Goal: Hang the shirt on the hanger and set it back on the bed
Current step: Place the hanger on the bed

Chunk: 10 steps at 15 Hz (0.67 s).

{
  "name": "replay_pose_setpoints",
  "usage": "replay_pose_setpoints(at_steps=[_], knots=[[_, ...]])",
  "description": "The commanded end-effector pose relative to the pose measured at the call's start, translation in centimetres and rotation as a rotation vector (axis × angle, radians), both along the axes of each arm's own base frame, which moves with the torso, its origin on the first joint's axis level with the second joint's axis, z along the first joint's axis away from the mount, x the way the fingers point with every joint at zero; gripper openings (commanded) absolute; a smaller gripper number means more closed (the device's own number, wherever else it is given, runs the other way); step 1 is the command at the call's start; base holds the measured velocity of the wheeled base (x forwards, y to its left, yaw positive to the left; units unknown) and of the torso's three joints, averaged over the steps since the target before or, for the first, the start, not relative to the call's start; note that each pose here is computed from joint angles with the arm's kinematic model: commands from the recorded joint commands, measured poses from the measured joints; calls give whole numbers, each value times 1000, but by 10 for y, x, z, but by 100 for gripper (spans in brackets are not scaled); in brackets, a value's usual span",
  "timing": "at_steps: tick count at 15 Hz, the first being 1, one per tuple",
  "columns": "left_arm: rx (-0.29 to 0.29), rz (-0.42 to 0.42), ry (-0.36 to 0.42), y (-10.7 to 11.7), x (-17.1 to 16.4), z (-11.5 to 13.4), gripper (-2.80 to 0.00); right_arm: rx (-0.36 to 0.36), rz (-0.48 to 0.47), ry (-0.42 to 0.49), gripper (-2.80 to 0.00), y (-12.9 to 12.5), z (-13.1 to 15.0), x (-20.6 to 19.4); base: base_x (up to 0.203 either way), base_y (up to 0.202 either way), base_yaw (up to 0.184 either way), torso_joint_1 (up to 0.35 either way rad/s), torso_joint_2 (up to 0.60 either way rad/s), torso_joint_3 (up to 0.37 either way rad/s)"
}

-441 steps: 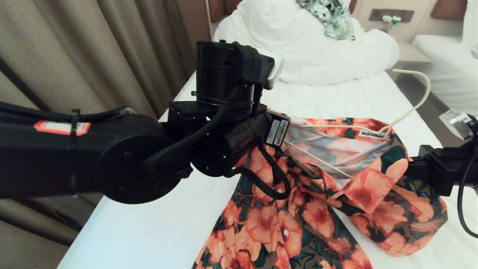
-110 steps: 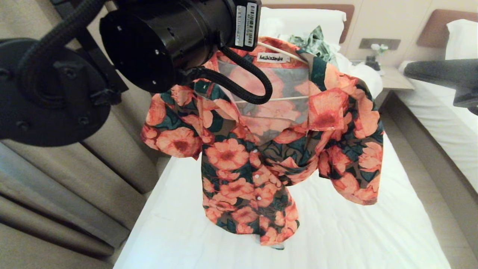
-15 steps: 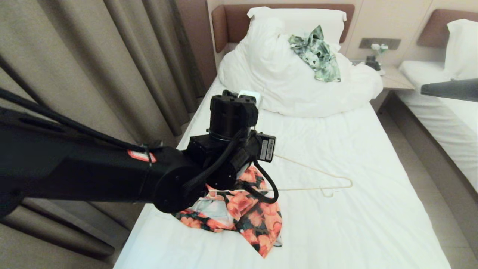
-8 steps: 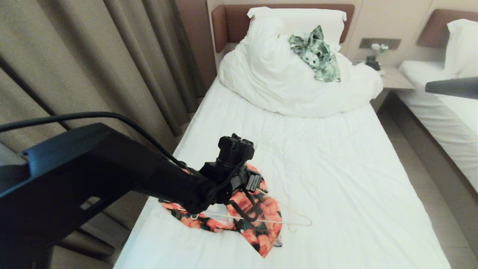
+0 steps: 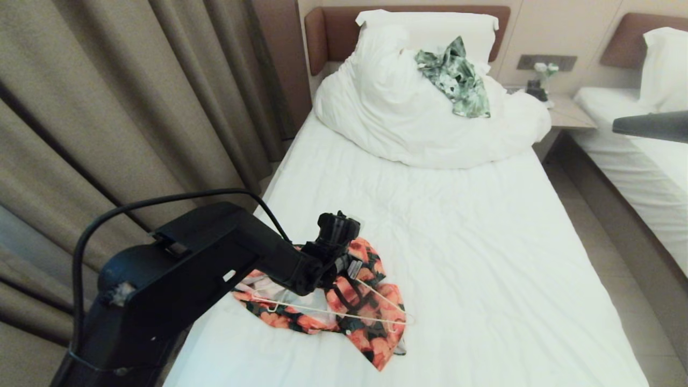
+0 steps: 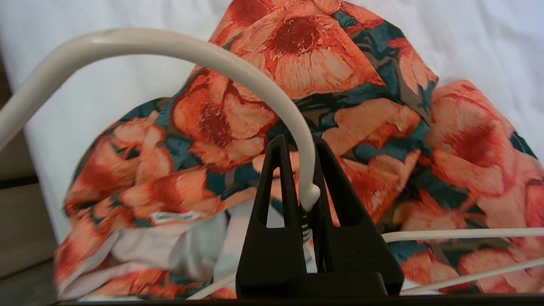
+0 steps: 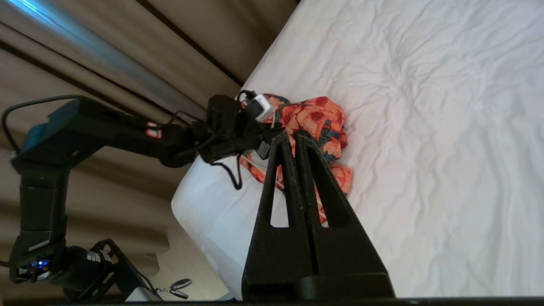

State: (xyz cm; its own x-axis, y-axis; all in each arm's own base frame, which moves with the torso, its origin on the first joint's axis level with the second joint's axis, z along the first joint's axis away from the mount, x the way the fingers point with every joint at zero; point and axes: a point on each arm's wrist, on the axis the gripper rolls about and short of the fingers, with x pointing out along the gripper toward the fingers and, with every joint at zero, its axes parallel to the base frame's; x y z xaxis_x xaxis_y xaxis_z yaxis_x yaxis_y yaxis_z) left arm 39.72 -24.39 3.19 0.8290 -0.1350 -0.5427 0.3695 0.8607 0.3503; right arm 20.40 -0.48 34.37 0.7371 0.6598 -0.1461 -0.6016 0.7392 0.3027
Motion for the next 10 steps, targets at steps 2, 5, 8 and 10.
replay_pose_setpoints(at_steps=[2, 5, 8, 10], knots=[[-6, 3, 11, 1, 14, -19, -280, 2, 5, 5, -280, 0, -1, 0, 0, 0, 0, 0, 0, 0], [-10, 34, 3, 11, 27, -24, 0, 2, 7, 6, -280, 0, -2, 1, 0, 0, 0, 0, 0, 0], [-10, 39, 8, 12, 25, -25, 0, 2, 11, 6, -280, 1, -2, 0, 0, 0, 0, 0, 0, 0], [-7, 37, 15, 13, 20, -21, 0, 2, 13, 6, -280, 1, -2, 0, 0, 0, 0, 0, 0, 0]])
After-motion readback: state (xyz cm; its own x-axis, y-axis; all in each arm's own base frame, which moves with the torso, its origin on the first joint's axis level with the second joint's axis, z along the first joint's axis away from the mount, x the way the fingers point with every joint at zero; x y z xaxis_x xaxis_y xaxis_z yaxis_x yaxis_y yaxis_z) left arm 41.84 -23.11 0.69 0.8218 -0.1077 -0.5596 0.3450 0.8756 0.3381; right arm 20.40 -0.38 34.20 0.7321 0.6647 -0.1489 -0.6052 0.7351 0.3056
